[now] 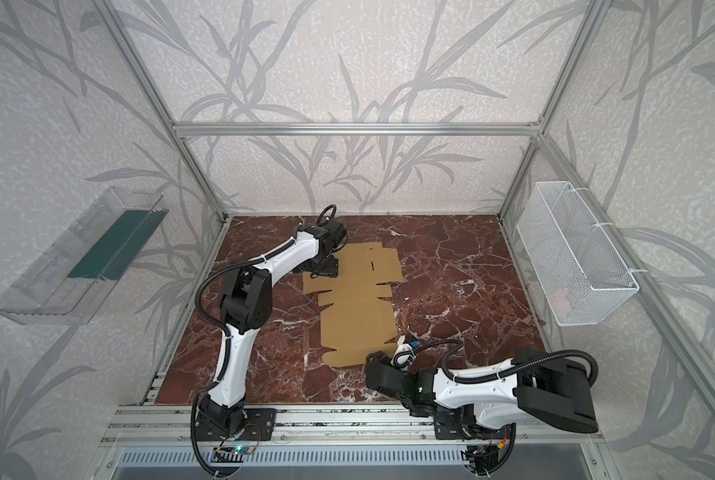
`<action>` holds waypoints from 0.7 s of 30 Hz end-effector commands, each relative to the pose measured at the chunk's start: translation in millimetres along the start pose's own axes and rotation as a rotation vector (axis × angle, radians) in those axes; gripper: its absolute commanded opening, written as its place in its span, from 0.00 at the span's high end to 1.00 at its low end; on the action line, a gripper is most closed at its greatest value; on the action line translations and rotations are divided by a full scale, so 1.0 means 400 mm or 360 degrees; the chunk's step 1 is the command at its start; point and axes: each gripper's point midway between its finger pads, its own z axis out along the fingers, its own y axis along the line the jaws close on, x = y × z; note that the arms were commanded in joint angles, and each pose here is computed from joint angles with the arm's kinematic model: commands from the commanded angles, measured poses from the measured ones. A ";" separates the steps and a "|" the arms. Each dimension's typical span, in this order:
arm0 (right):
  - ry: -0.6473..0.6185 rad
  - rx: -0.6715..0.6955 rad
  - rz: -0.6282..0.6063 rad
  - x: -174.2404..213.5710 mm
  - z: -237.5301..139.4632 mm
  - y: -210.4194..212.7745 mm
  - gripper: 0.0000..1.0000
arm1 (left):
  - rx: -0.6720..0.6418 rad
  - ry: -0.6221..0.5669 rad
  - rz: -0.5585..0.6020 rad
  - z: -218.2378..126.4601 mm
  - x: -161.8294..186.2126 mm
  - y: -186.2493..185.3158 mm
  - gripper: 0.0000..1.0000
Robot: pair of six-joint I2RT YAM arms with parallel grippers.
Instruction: Fold the paper box
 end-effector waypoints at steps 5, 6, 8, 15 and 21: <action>-0.0096 0.0036 0.0023 -0.027 0.001 -0.032 0.40 | -0.0083 0.0079 0.0037 0.036 0.044 0.015 0.01; -0.0091 0.0034 0.0025 -0.025 0.002 -0.030 0.40 | -0.0079 0.0086 0.0030 0.041 0.052 0.014 0.01; -0.0080 0.0028 0.0029 -0.020 0.004 -0.026 0.40 | -0.0074 0.0098 0.0021 0.050 0.063 0.013 0.01; -0.0070 0.0020 0.0068 -0.009 0.026 -0.033 0.40 | -0.0016 0.0147 -0.0063 0.068 0.113 0.009 0.01; -0.0103 0.0014 0.0082 -0.026 0.036 -0.039 0.43 | 0.0016 0.0179 -0.0099 0.078 0.149 0.007 0.01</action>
